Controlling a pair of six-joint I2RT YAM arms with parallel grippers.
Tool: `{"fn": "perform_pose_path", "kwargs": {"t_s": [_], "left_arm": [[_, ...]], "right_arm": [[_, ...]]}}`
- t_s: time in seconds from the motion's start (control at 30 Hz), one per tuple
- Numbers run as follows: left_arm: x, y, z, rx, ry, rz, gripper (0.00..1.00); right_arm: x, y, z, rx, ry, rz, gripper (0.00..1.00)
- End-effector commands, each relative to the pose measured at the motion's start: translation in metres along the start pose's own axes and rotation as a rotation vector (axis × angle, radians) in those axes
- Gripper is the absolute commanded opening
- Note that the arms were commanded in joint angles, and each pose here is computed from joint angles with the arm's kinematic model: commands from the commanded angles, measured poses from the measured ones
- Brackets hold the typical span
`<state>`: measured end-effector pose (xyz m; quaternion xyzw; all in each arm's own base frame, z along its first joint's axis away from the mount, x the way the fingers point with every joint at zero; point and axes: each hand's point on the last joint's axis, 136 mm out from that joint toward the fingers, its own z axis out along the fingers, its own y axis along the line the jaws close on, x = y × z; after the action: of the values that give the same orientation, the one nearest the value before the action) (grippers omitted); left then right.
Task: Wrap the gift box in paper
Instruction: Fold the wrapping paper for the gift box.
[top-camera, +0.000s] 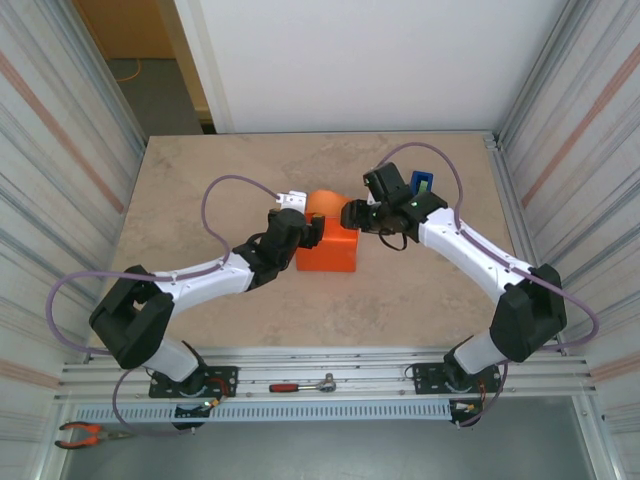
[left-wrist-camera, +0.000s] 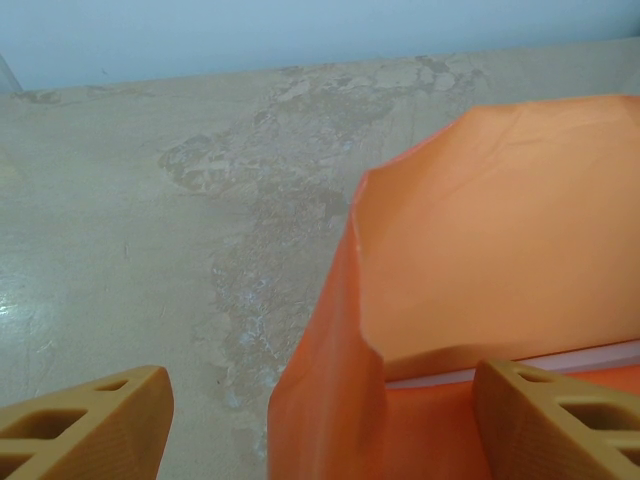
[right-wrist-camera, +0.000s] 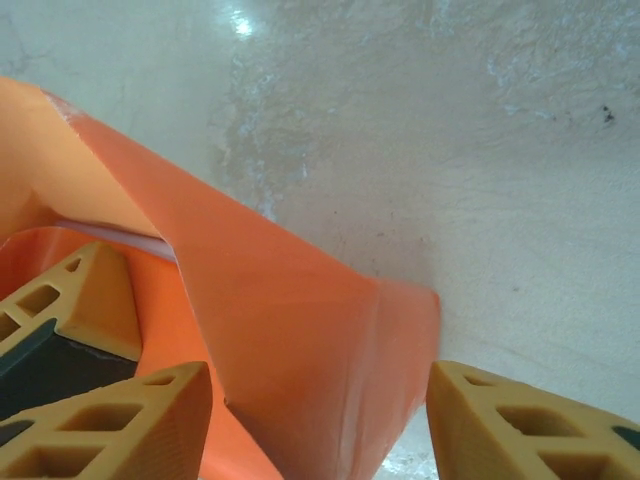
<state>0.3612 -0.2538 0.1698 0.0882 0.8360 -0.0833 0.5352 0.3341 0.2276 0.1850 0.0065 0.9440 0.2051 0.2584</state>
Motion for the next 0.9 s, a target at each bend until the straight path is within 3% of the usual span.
{"fn": "perform_pose_path", "kwargs": {"t_s": [0.0, 0.1, 0.2, 0.23, 0.27, 0.3, 0.37, 0.4, 0.43, 0.47, 0.5, 0.6, 0.63, 0.67, 0.7, 0.73, 0.8, 0.83, 0.87], "left_arm": [[0.021, 0.004, 0.004, -0.030, 0.048, 0.028, 0.79], [0.022, 0.004, 0.005, -0.030, 0.049, 0.028, 0.79], [0.022, 0.003, 0.005, -0.030, 0.049, 0.027, 0.79], [0.022, 0.004, 0.005, -0.031, 0.049, 0.027, 0.79], [0.022, 0.003, 0.005, -0.030, 0.048, 0.027, 0.79], [0.022, 0.003, 0.005, -0.031, 0.047, 0.025, 0.79], [0.023, 0.004, 0.006, -0.031, 0.049, 0.027, 0.79], [0.023, 0.003, 0.005, -0.031, 0.049, 0.027, 0.79], [0.023, 0.003, 0.005, -0.031, 0.049, 0.026, 0.79], [0.024, 0.004, 0.005, -0.032, 0.049, 0.026, 0.79], [0.024, 0.004, 0.005, -0.033, 0.050, 0.024, 0.79], [0.024, 0.004, 0.006, -0.035, 0.049, 0.024, 0.79], [0.025, 0.004, 0.005, -0.034, 0.050, 0.025, 0.79], [0.025, 0.005, 0.005, -0.037, 0.049, 0.025, 0.79], [0.025, 0.004, 0.005, -0.035, 0.049, 0.024, 0.79], [0.025, 0.004, 0.005, -0.034, 0.049, 0.024, 0.79], [0.025, 0.004, 0.005, -0.034, 0.048, 0.023, 0.79], [0.025, 0.005, 0.006, -0.034, 0.047, 0.023, 0.79], [0.025, 0.004, 0.005, -0.034, 0.047, 0.024, 0.79]], "right_arm": [[-0.007, -0.001, -0.003, -0.002, 0.009, -0.009, 0.35], [-0.009, 0.001, -0.004, -0.012, 0.010, -0.015, 0.00], [-0.011, 0.003, -0.006, -0.017, 0.014, -0.021, 0.00], [-0.012, 0.004, -0.007, -0.018, 0.013, -0.019, 0.14], [-0.014, 0.005, -0.008, -0.019, 0.011, -0.022, 0.37], [-0.015, 0.005, -0.008, -0.017, 0.012, -0.022, 0.48], [-0.017, 0.005, -0.010, -0.018, 0.012, -0.020, 0.50], [-0.018, 0.006, -0.010, -0.022, 0.012, -0.020, 0.45], [-0.019, 0.007, -0.010, -0.027, 0.013, -0.021, 0.33], [-0.020, 0.007, -0.010, -0.028, 0.013, -0.020, 0.11], [-0.021, 0.008, -0.010, -0.027, 0.013, -0.021, 0.00], [-0.024, 0.011, -0.009, -0.033, 0.014, -0.025, 0.00], [-0.025, 0.011, -0.009, -0.033, 0.014, -0.026, 0.00], [-0.026, 0.011, -0.009, -0.031, 0.015, -0.025, 0.22], [-0.027, 0.012, -0.009, -0.029, 0.017, -0.026, 0.49], [-0.028, 0.012, -0.009, -0.025, 0.018, -0.025, 0.60], [-0.029, 0.014, -0.008, -0.027, 0.024, -0.028, 0.60], [-0.029, 0.015, -0.008, -0.031, 0.026, -0.030, 0.53], [-0.029, 0.016, -0.008, -0.038, 0.026, -0.032, 0.35]]}}
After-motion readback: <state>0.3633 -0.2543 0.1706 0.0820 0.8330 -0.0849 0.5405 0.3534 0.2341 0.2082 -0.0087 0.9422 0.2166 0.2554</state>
